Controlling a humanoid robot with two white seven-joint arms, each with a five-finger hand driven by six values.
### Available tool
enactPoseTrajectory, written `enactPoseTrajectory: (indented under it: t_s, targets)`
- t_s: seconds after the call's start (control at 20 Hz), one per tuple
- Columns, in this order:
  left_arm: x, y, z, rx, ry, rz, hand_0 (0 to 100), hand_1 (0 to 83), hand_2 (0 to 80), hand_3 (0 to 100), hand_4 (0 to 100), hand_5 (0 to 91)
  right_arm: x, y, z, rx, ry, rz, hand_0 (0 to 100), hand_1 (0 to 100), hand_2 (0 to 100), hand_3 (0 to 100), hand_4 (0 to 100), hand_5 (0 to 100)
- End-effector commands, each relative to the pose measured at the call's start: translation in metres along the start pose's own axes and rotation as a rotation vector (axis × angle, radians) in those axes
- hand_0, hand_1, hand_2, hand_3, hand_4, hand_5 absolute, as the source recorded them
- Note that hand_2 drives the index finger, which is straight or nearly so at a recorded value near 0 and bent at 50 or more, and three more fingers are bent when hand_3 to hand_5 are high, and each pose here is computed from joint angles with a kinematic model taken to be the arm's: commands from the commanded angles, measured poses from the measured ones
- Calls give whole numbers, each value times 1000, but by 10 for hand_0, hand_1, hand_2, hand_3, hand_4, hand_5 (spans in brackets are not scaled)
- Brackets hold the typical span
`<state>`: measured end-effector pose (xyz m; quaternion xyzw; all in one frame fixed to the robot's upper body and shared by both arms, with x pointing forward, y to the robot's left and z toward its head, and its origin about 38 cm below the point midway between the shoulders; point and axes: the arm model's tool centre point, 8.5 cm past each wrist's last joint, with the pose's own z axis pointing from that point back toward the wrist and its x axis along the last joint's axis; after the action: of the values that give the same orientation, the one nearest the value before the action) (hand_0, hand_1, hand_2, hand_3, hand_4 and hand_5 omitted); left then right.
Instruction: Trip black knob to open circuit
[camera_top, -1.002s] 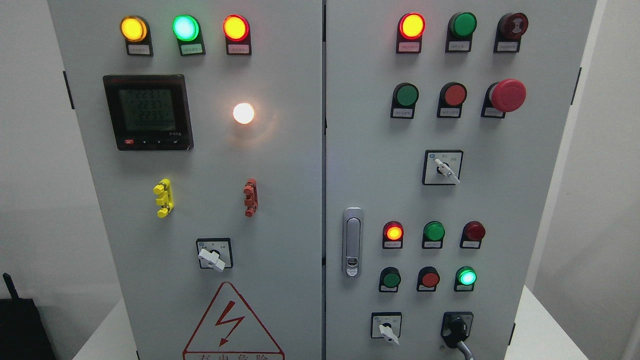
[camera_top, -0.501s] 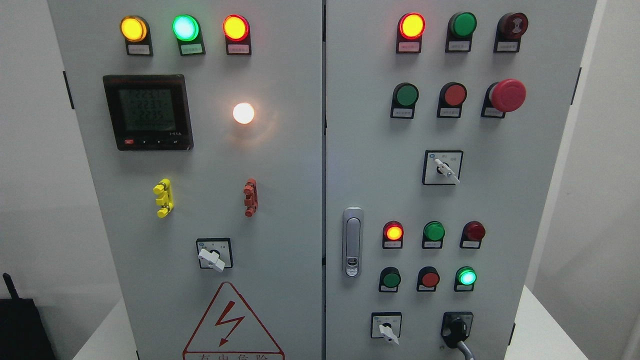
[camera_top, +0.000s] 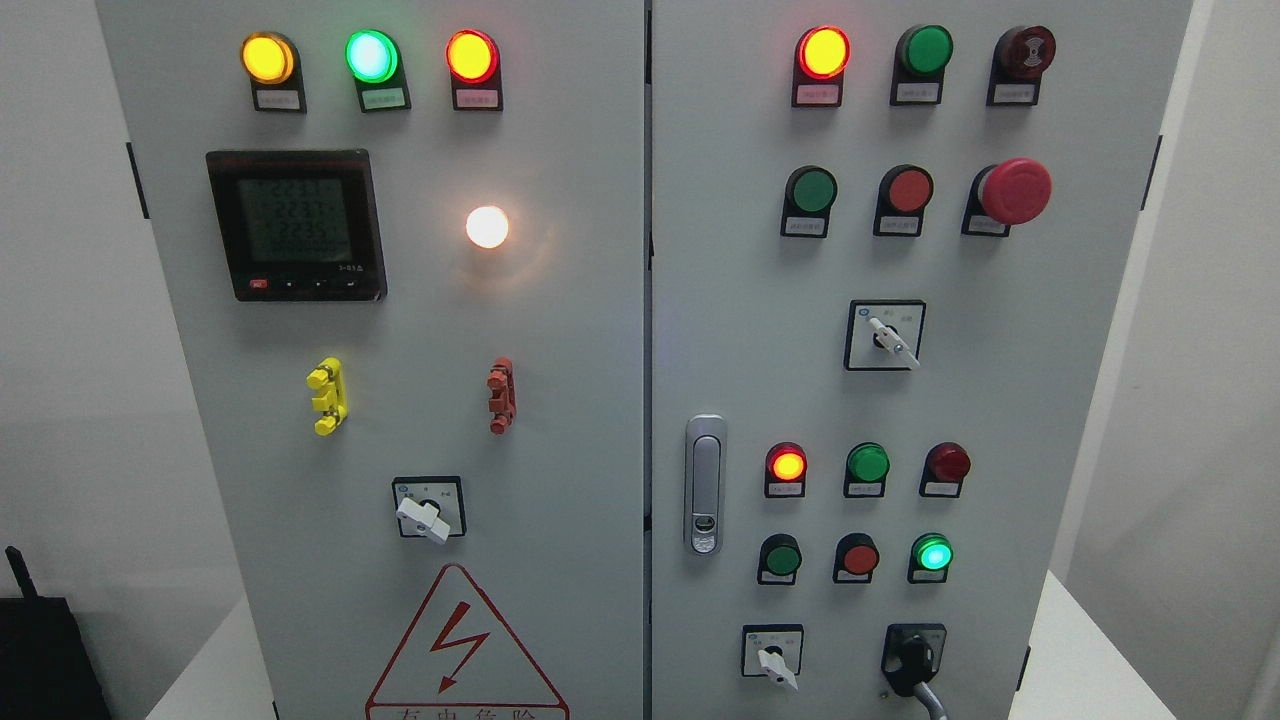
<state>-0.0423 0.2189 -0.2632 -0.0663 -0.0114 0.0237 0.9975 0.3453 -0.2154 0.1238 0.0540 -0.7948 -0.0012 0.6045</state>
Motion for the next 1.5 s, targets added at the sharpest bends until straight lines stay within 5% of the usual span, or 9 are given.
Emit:
enactPoseTrajectory:
  t_s: [0.0,1.45]
  targets:
    - [0,0,0,-2,5,-23,120,389,0,0,0,0,-2,5,0,-7,4,-23,0,0,0,1000,963,1000]
    - [0,0,0,-2,5,-23,120,389,0,0,0,0,-4,-12,3,-36,11,1,0,0,0,1000,962,1000]
